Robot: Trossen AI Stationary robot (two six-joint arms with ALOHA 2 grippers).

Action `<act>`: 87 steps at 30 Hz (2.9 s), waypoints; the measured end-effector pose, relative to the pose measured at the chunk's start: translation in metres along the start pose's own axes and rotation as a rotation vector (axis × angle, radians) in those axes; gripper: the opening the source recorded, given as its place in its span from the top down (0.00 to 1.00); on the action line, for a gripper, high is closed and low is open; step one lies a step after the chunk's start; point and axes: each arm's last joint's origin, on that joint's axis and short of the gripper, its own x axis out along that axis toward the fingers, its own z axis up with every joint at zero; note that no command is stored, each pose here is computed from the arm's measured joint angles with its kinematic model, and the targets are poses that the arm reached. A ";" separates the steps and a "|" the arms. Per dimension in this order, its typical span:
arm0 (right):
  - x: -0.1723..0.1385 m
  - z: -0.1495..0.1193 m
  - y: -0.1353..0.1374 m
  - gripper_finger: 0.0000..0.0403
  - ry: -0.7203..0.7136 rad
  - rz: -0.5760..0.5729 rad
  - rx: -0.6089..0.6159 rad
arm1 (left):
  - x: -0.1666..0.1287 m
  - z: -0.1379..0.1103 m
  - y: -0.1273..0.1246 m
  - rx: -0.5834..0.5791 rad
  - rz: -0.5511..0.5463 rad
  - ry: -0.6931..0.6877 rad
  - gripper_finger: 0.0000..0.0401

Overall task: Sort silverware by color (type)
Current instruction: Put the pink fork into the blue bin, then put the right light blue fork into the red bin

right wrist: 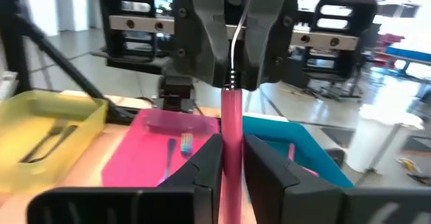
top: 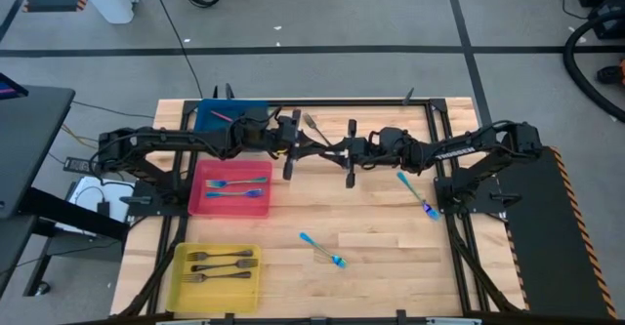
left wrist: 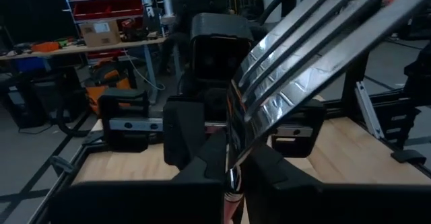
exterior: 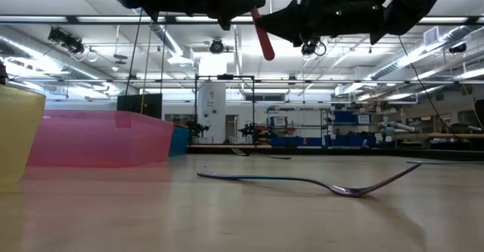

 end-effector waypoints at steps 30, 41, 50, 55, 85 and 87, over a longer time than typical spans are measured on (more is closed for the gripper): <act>0.000 -0.002 -0.002 0.81 0.042 -0.145 0.001 | -0.120 -0.054 0.069 -0.123 0.489 0.975 0.93; 0.000 -0.002 -0.002 0.81 0.043 -0.145 0.001 | -0.140 -0.094 0.097 -0.251 0.629 1.237 0.92; 0.000 -0.003 -0.002 0.81 0.059 -0.142 0.000 | -0.141 -0.120 0.105 -0.272 0.569 1.362 0.84; 0.000 -0.003 -0.002 0.81 0.060 -0.142 0.000 | -0.137 -0.120 0.103 -0.261 0.560 1.356 0.78; -0.065 -0.025 0.002 0.81 0.743 -0.395 0.297 | -0.062 -0.089 0.006 -0.064 0.317 1.194 0.74; -0.077 -0.031 0.006 0.81 0.851 -0.408 0.393 | -0.055 -0.086 -0.003 -0.033 0.288 1.160 0.74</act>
